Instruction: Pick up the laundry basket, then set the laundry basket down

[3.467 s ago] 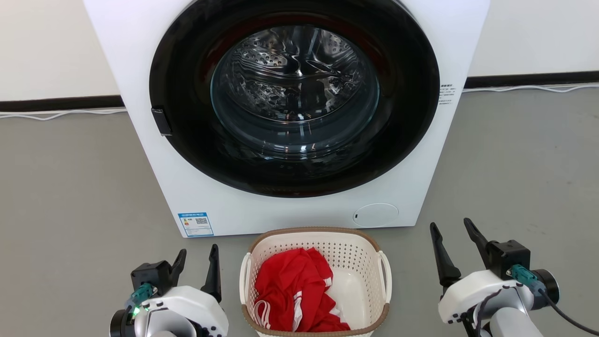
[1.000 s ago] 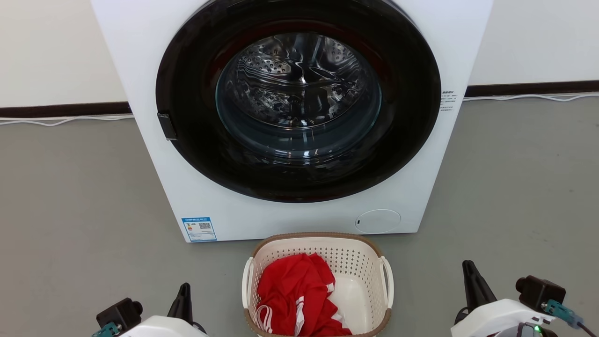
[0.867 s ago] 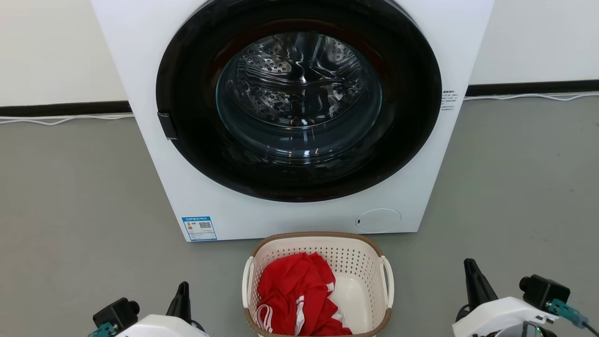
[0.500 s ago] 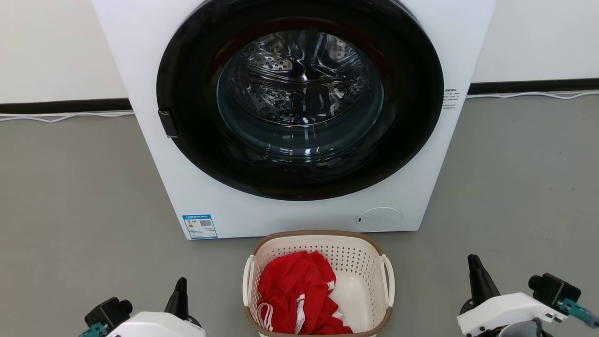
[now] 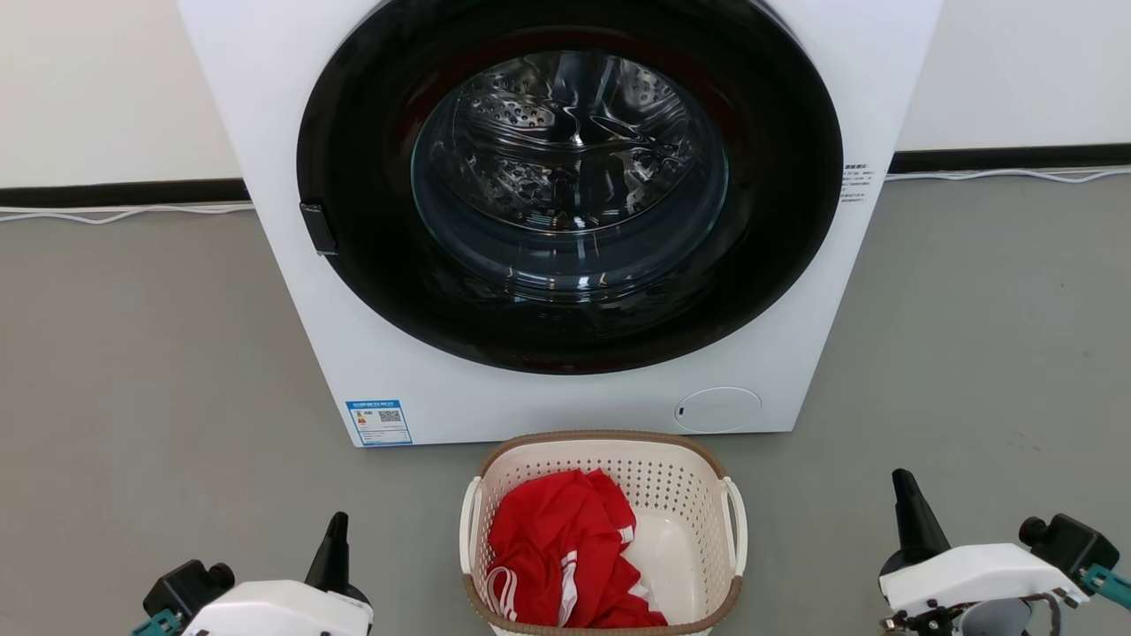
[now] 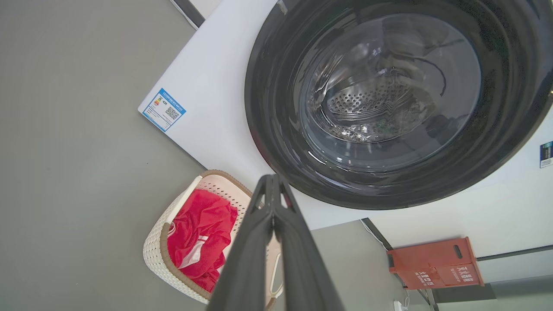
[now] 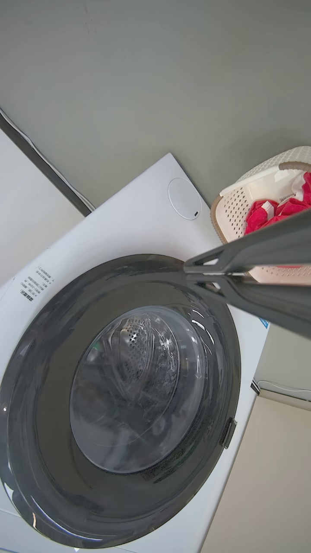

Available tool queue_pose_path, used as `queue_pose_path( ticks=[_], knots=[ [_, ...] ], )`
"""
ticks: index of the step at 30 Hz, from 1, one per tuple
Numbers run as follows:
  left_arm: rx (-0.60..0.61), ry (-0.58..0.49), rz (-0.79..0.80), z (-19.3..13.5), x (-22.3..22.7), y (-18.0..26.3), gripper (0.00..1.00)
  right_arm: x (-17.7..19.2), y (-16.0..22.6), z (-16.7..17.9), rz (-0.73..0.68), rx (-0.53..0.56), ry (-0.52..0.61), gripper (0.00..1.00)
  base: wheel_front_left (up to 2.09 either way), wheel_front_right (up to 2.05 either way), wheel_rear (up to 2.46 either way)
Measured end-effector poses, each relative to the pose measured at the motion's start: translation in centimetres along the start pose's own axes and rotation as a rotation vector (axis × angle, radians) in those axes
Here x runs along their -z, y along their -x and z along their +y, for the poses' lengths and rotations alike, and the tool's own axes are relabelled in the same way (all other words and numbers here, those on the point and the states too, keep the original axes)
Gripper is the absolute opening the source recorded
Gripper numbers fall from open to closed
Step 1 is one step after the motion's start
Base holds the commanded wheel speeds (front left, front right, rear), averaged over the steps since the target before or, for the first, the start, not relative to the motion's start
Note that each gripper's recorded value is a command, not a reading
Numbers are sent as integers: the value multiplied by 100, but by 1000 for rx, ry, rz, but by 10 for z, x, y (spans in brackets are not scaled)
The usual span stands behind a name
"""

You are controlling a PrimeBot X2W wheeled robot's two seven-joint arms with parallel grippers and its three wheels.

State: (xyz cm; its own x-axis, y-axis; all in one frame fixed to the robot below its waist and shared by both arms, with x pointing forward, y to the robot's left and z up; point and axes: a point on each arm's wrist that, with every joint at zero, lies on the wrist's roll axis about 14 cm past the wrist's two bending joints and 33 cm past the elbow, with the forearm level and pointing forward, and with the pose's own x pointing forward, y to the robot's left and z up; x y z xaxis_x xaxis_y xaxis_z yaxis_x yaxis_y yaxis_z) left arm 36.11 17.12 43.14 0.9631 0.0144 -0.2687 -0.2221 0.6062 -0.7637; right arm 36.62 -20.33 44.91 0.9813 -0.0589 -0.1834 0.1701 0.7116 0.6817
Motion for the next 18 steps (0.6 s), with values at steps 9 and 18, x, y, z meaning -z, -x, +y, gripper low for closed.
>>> queue_pose_path(
  ticks=[9, 18],
  knots=[
    [19, 98, -4, -4, -5, -1, 0, -5, -2, 2, -11, -2, -114, 0, 0, 0, 0],
    [33, 191, -4, -6, -10, -2, 0, -7, -3, 4, -9, -10, -226, 0, 0, 0, 0]
  ],
)
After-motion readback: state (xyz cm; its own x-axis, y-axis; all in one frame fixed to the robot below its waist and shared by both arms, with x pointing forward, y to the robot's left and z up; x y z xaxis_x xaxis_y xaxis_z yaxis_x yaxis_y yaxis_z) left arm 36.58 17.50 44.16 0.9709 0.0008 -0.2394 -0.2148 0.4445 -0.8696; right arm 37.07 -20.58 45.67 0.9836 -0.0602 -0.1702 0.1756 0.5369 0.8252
